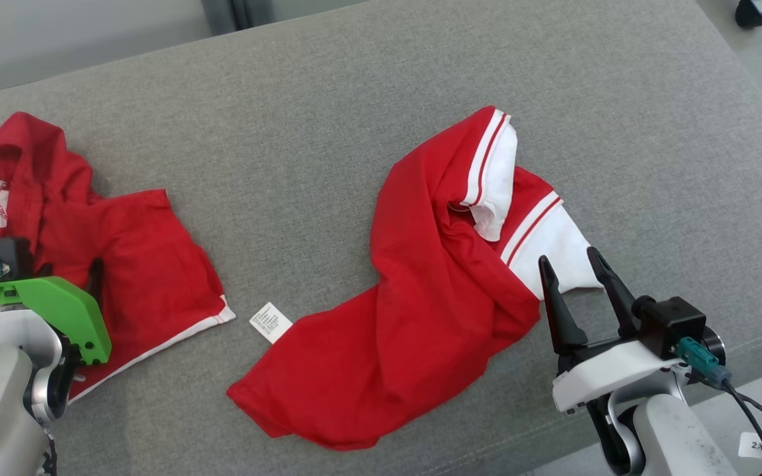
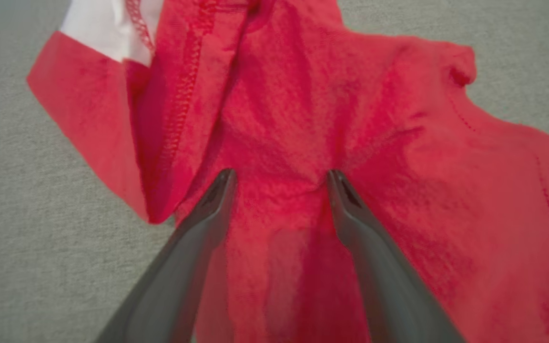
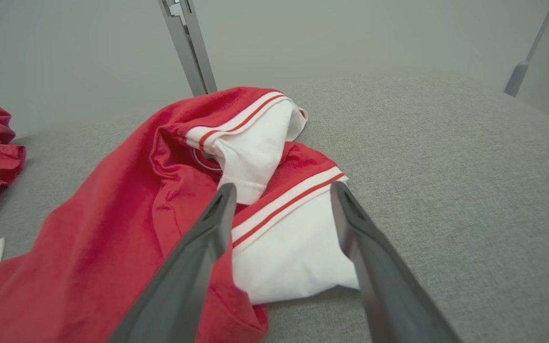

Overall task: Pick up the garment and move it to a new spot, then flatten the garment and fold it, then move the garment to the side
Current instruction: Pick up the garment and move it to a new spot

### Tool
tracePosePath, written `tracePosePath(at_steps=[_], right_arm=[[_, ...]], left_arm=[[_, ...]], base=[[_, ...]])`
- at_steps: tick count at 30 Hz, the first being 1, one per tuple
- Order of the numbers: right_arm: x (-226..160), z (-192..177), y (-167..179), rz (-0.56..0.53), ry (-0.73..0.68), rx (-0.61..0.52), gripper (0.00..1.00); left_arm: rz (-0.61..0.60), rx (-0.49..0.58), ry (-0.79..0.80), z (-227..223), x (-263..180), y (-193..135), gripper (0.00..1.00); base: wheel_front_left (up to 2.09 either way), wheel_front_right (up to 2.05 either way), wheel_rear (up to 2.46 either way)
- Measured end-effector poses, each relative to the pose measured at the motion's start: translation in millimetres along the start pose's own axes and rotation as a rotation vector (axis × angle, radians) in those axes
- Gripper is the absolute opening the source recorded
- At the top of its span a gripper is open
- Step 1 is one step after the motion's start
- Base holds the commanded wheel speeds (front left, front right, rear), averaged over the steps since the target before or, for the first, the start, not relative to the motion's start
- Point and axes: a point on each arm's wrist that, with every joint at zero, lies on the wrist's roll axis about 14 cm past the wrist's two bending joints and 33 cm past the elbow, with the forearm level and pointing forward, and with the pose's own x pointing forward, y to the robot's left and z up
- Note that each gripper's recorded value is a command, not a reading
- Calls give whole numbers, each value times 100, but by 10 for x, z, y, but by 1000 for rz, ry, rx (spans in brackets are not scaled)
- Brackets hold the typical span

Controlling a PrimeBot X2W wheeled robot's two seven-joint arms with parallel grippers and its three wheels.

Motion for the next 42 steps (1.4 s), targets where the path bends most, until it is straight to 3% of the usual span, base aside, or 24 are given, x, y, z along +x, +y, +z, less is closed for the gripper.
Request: tracePosePath(at_steps=[5, 11, 19, 24, 29, 33, 34, 35, 36, 42], right_arm=[[-2, 1, -29, -9, -1, 1, 100], [-8, -56, 10, 1, 14, 3, 100], [70, -43, 172, 52, 8, 1, 100], [89, -58, 255, 78, 11, -8, 100], [94, -92, 309, 94, 21, -9, 100], [103, -146, 381, 116, 36, -7, 100], [106, -159, 400, 122, 40, -7, 100], [109, -169, 411, 125, 43, -6, 100], [113, -176, 424, 129, 45, -6, 100], [126, -142, 454, 138, 35, -5, 100]], left_arm=[[18, 5, -47, 94, 4, 75, 0], [117, -16, -193, 419, -163, 475, 0], [382, -1, -359, 923, -769, 1538, 0], [512, -39, -386, 1001, -1196, 2098, 0], [571, -49, -328, 789, -1375, 2317, 0], [552, -71, -280, 560, -1317, 2236, 0], [539, -84, -270, 496, -1267, 2170, 11], [528, -97, -262, 442, -1224, 2114, 47], [521, -115, -242, 358, -1174, 2052, 100], [560, -117, -199, 116, -1126, 1989, 100]], base=[[0, 0, 0], [0, 0, 0], [0, 0, 0], [0, 0, 0], [0, 0, 0], [0, 0, 0], [0, 0, 0], [0, 0, 0], [0, 0, 0], [0, 0, 0]])
